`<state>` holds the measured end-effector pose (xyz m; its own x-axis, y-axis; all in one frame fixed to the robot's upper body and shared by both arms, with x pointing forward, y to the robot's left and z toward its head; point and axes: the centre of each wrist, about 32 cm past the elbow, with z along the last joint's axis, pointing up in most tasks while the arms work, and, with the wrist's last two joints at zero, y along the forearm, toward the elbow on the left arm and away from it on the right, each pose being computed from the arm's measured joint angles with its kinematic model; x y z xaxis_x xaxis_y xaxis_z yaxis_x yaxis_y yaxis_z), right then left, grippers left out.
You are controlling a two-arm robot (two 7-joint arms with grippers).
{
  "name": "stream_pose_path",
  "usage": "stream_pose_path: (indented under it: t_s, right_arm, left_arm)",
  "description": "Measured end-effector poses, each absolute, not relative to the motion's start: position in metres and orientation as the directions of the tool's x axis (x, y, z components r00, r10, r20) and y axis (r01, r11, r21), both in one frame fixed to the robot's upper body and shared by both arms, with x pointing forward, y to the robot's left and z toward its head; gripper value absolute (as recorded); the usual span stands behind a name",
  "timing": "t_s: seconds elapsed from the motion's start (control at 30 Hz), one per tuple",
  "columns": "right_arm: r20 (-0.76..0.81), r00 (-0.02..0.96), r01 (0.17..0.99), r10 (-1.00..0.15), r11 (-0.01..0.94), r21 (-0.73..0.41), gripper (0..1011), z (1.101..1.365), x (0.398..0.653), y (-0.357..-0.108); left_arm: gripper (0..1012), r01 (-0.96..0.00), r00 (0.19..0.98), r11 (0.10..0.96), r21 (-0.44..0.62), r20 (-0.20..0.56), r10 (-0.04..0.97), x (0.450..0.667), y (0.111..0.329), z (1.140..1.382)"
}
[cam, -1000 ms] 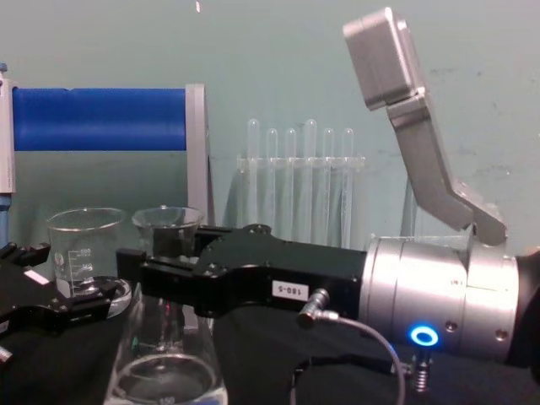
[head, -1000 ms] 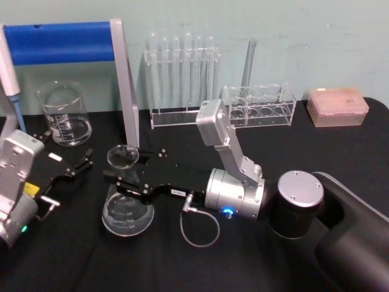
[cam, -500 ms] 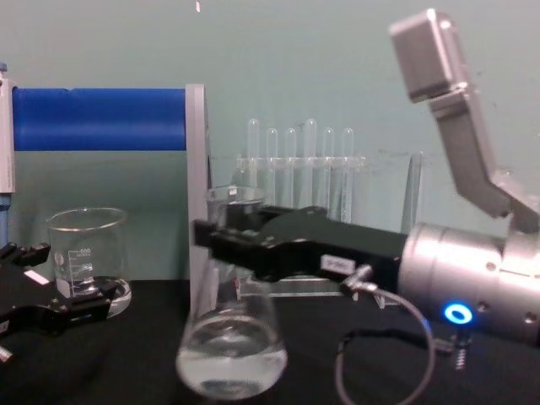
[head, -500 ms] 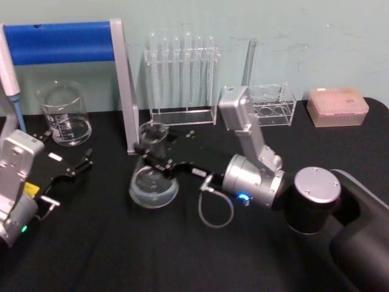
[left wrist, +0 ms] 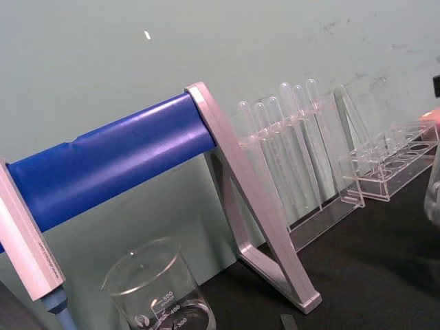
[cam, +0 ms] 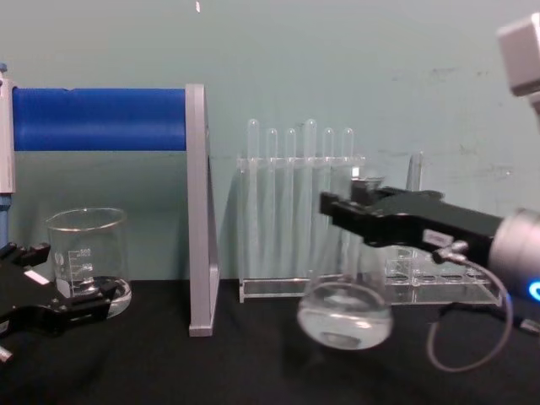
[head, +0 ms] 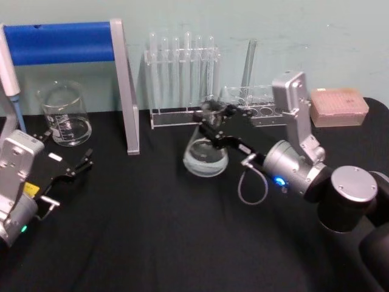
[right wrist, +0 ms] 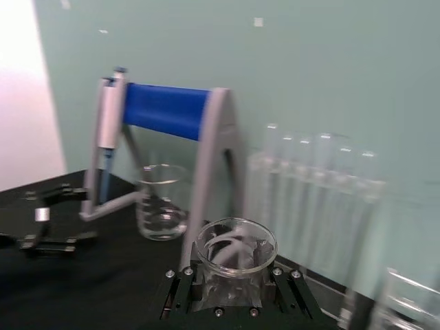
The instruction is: Grasp the erlenmeyer flask with one hand, shake it three times, then place it back.
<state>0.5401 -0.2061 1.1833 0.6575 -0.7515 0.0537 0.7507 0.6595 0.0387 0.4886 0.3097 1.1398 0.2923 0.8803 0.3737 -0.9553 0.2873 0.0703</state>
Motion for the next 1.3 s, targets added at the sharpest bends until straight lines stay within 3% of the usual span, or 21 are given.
stream_pose_path:
  t_s: [0.3,0.63,0.97,1.3]
  right_arm:
    - [0.061,0.555,0.829,-0.829,0.558,0.037,450,1.184,0.535,-0.225]
    - [0.061,0.542,0.838,-0.838,0.544,0.031,450,1.185,0.535,-0.226]
    - [0.057,0.638,0.768,-0.768,0.640,0.026,450,1.184,0.538,-0.204]
    - [0.049,0.790,0.612,-0.611,0.791,0.005,450,1.183,0.538,-0.165]
  left_arm:
    - [1001,-0.955,0.292,0.287,0.070,0.374,0.880,0.489,0.310,1.140]
    - [1001,-0.955,0.292,0.287,0.070,0.374,0.880,0.489,0.310,1.140]
    - [1001,-0.955,0.292,0.287,0.070,0.374,0.880,0.489,0.310,1.140]
    - [1001,-0.955,0.292,0.287,0.070,0.374,0.880,0.489,0.310,1.140]
